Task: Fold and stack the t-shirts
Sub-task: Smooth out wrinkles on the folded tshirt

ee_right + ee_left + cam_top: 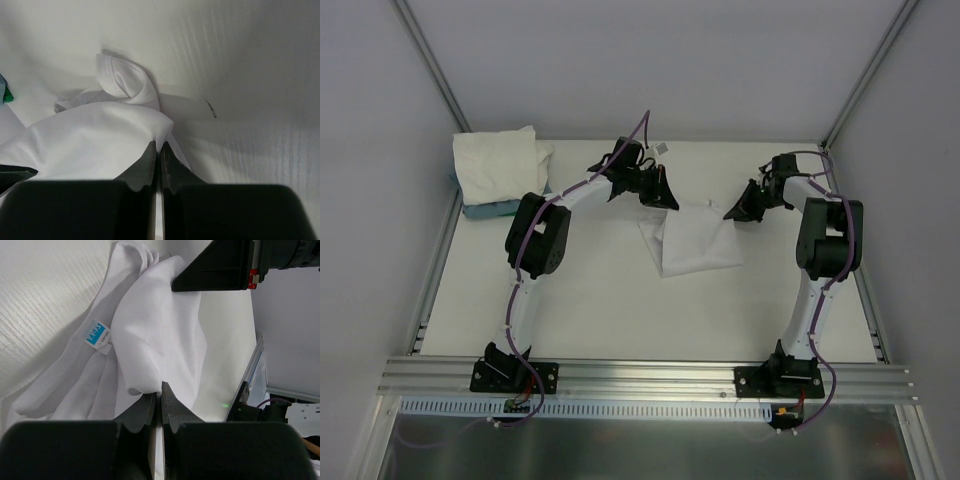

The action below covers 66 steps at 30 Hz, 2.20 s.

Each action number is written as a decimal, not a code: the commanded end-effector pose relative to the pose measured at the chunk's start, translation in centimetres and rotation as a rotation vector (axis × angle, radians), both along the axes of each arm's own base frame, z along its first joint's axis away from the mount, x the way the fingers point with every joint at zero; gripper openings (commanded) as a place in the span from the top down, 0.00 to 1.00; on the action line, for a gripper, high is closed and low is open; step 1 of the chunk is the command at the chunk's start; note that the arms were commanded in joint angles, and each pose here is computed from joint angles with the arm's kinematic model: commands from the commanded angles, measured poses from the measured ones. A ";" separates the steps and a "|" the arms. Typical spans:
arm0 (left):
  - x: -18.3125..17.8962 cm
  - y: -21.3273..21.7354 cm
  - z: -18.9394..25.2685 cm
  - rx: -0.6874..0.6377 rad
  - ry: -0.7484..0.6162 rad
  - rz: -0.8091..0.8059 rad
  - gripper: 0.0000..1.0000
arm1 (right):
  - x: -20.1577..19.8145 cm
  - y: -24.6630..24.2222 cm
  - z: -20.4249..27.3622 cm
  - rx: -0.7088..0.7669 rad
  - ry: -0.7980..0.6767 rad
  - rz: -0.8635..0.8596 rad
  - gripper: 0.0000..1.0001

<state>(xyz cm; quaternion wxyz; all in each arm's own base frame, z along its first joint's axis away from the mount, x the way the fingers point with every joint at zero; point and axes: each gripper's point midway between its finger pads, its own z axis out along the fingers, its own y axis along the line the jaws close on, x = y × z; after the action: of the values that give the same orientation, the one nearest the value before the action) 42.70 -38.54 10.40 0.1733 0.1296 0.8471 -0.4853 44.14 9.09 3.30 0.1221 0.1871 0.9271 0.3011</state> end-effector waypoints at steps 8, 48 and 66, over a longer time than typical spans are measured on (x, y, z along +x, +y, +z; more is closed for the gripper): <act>0.0 0.1 2.8 -0.029 -0.047 -0.032 1.00 | 0.5 0.8 3.0 0.037 -0.062 0.027 1.00; -3.7 2.4 3.9 0.008 -0.049 -0.026 1.00 | -1.2 3.5 7.6 0.113 -0.117 0.080 0.99; -4.5 4.4 3.3 0.095 -0.090 0.017 1.00 | -1.4 6.6 7.8 0.138 -0.110 0.149 1.00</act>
<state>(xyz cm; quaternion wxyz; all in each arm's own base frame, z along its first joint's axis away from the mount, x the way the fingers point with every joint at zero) 37.82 -34.85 10.91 0.1673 0.1342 0.8702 -0.4436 42.15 14.72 8.43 0.1194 0.1265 0.9153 0.3632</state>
